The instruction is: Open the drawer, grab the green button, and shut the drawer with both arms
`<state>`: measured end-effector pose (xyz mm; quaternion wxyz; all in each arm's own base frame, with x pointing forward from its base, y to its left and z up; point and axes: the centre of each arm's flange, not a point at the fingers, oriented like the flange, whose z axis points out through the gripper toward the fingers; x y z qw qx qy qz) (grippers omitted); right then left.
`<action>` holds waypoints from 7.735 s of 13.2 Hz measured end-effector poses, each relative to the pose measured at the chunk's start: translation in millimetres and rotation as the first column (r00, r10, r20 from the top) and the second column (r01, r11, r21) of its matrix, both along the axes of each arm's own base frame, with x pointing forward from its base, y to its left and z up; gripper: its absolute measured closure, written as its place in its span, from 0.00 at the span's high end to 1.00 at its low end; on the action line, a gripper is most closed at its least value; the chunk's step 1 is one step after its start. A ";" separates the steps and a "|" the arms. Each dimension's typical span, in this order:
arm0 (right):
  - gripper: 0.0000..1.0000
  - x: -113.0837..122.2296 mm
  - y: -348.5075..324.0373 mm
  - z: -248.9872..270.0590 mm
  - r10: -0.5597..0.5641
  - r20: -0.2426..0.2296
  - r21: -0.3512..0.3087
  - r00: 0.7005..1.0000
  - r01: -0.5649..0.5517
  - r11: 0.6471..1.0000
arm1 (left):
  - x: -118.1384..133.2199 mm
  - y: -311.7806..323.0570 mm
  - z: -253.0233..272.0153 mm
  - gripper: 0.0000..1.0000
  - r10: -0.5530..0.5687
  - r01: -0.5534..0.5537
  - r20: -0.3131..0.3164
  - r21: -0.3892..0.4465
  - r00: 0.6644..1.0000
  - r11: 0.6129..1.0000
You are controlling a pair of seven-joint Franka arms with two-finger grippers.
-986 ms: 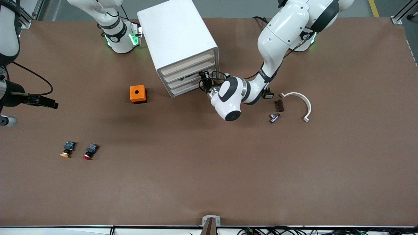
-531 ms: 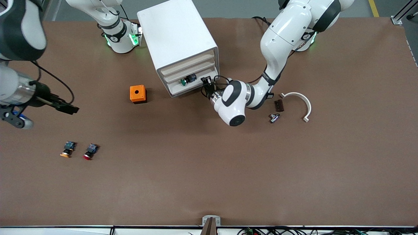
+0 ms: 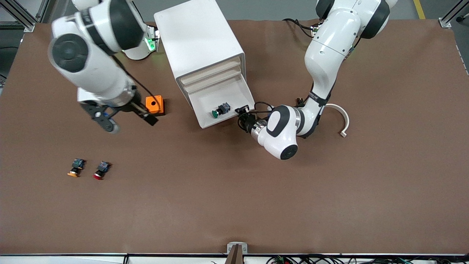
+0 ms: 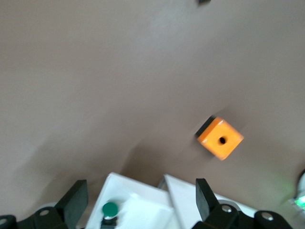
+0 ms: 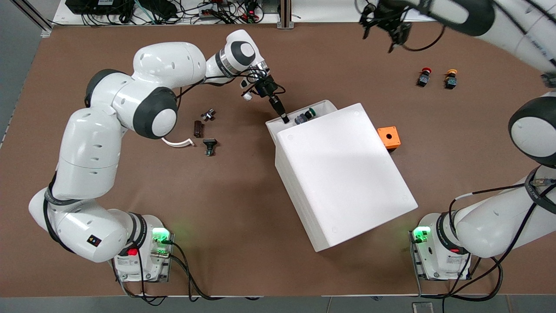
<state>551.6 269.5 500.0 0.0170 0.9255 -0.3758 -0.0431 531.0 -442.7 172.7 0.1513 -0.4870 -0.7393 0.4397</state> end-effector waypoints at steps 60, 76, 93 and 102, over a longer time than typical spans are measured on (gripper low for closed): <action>0.44 114.4 -239.6 -296.3 0.505 0.091 0.006 0.858 -0.507 0.862 | 62.8 24.4 119.0 1.00 -0.721 0.888 0.692 0.359 -0.046 0.288; 1.00 135.3 -263.4 -218.1 0.530 0.006 0.045 0.848 -0.530 0.847 | -104.7 -125.9 58.9 1.00 -0.638 0.948 0.770 0.206 -0.005 0.241; 1.00 118.6 -305.6 16.0 0.612 -0.056 0.089 0.789 -0.606 0.790 | -56.8 -81.8 89.0 1.00 -0.644 0.895 0.760 0.220 0.092 0.387; 1.00 63.2 -323.2 83.5 0.584 0.026 0.046 0.811 -0.584 0.810 | 91.4 165.3 256.0 1.00 -0.744 0.770 0.668 0.482 -0.015 0.418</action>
